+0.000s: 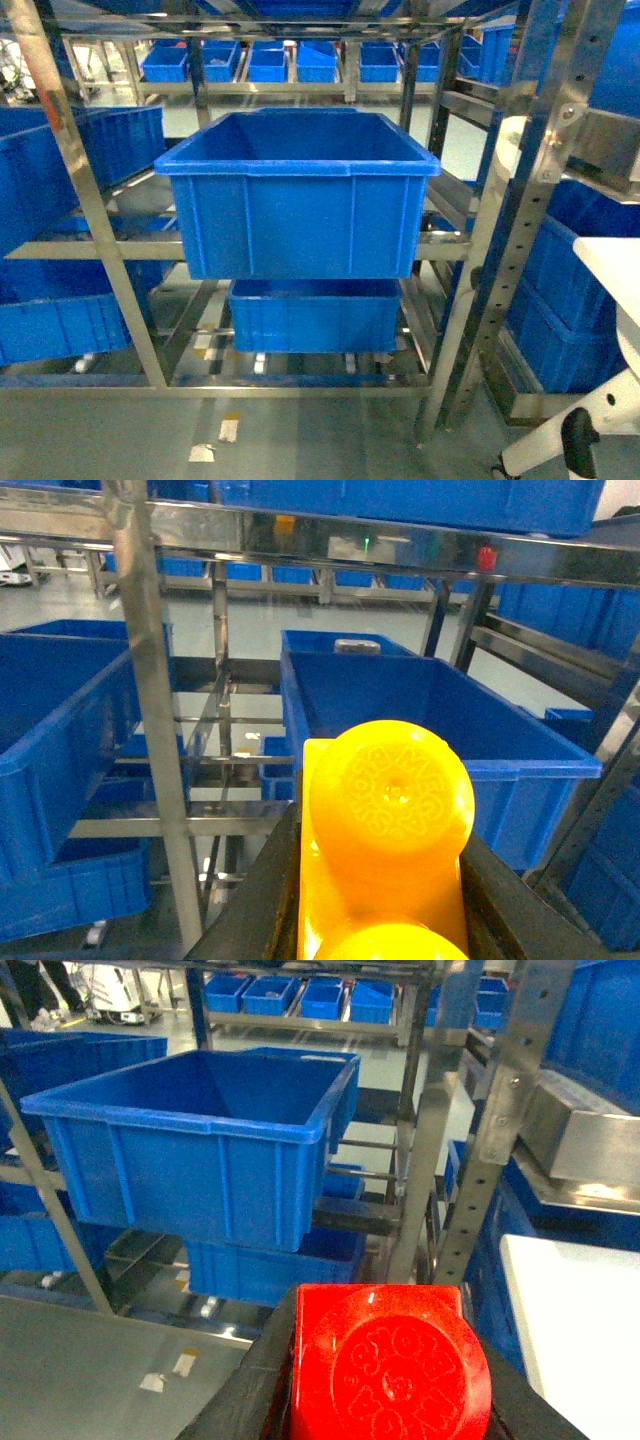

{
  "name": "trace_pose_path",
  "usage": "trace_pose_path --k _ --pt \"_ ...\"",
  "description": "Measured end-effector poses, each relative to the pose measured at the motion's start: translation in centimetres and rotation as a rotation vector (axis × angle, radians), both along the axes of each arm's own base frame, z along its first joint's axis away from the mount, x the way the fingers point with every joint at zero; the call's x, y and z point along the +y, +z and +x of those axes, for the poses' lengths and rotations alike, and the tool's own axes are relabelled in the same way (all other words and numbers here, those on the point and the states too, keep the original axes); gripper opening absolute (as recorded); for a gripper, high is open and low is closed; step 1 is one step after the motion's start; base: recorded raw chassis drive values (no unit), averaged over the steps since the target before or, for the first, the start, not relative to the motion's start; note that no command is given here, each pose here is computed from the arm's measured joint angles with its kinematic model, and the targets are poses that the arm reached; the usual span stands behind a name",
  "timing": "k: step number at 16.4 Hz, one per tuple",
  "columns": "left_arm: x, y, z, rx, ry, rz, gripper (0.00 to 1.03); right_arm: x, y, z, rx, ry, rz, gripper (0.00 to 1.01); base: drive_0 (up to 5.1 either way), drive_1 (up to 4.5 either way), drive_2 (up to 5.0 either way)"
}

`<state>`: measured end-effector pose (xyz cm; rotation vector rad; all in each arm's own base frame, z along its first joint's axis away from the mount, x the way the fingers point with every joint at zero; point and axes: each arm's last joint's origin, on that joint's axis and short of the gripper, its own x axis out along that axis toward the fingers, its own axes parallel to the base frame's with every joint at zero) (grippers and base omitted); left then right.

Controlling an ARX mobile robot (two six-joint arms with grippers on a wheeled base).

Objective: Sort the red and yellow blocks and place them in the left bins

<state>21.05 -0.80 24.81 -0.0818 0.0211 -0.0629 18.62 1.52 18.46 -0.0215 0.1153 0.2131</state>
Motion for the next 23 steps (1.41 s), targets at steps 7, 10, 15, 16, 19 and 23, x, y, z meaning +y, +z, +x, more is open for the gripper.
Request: trace_pose_path --k 7,10,15,16,19,23 --pt "0.00 -0.03 0.00 0.003 0.000 0.000 0.27 0.00 -0.03 -0.02 0.003 0.000 0.000 0.27 -4.9 2.46 2.5" --pt "0.00 -0.03 0.00 0.003 0.000 0.000 0.27 0.00 -0.03 -0.02 0.002 0.000 0.000 0.27 -5.0 2.42 2.4" --pt "0.00 -0.01 0.00 0.001 0.000 0.000 0.27 0.01 -0.04 -0.03 0.001 0.000 0.000 0.27 -3.3 4.79 -1.6" --pt "0.00 -0.03 0.00 0.003 0.000 0.000 0.27 0.01 -0.09 -0.04 0.006 0.001 0.000 0.27 -0.2 3.67 -4.0" --pt "0.05 0.00 0.00 0.000 0.003 0.000 0.27 0.01 -0.07 -0.04 0.003 0.001 0.000 0.27 -0.4 3.48 -4.3" --pt "0.00 -0.01 -0.01 0.002 0.000 0.000 0.27 0.00 -0.04 -0.03 0.001 0.000 0.000 0.27 -0.3 3.79 -4.3"
